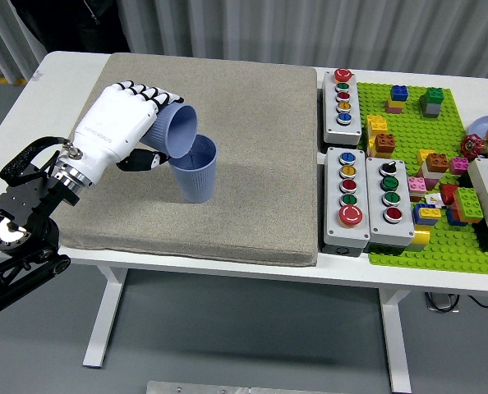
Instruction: Pick cup pour cup place
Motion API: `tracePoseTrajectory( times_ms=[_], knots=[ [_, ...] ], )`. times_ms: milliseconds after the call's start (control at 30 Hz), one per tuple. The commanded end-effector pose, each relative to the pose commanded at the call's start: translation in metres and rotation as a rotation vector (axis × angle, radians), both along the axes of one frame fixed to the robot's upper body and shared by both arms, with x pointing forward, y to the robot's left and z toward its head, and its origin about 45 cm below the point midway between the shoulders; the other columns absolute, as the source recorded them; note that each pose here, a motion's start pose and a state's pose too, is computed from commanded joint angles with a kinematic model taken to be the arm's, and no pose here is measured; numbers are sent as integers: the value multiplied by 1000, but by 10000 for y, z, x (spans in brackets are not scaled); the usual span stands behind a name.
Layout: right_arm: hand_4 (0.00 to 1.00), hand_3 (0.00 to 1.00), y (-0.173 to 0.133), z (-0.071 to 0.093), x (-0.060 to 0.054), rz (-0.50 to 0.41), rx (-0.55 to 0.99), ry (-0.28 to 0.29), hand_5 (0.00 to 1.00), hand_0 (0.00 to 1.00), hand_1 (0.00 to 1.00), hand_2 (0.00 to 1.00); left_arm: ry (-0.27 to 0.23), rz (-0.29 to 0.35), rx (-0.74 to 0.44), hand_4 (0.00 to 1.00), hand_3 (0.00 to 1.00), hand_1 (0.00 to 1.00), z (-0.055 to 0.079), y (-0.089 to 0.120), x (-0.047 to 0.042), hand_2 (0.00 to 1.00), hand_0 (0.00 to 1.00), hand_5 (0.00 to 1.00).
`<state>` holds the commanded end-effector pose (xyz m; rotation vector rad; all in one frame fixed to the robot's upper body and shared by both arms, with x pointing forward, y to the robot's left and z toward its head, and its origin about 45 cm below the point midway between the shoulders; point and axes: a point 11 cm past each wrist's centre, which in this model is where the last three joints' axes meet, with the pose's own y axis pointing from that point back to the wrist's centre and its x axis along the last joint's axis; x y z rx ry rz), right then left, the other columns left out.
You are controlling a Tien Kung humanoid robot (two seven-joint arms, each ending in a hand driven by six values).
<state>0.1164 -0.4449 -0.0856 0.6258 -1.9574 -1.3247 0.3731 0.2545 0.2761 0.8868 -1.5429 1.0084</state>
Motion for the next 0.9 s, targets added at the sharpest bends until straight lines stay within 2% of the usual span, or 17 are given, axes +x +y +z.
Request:
tracePoseTrajectory(
  times_ms=[367, 600, 900],
  knots=[
    [2, 565, -8, 10, 26, -1, -3, -5, 64, 705, 634, 567, -7, -4, 12, 715, 681, 606, 66, -25, 9, 755, 576, 125],
    [2, 565, -10, 9, 19, -3, -3, -5, 59, 705, 634, 566, 2, -3, 18, 715, 680, 611, 23, -30, 3, 756, 576, 124],
    [2, 565, -16, 15, 34, -4, -5, -7, 60, 705, 634, 564, -8, -5, 33, 711, 678, 631, 76, -35, 11, 758, 592, 115]
  ],
)
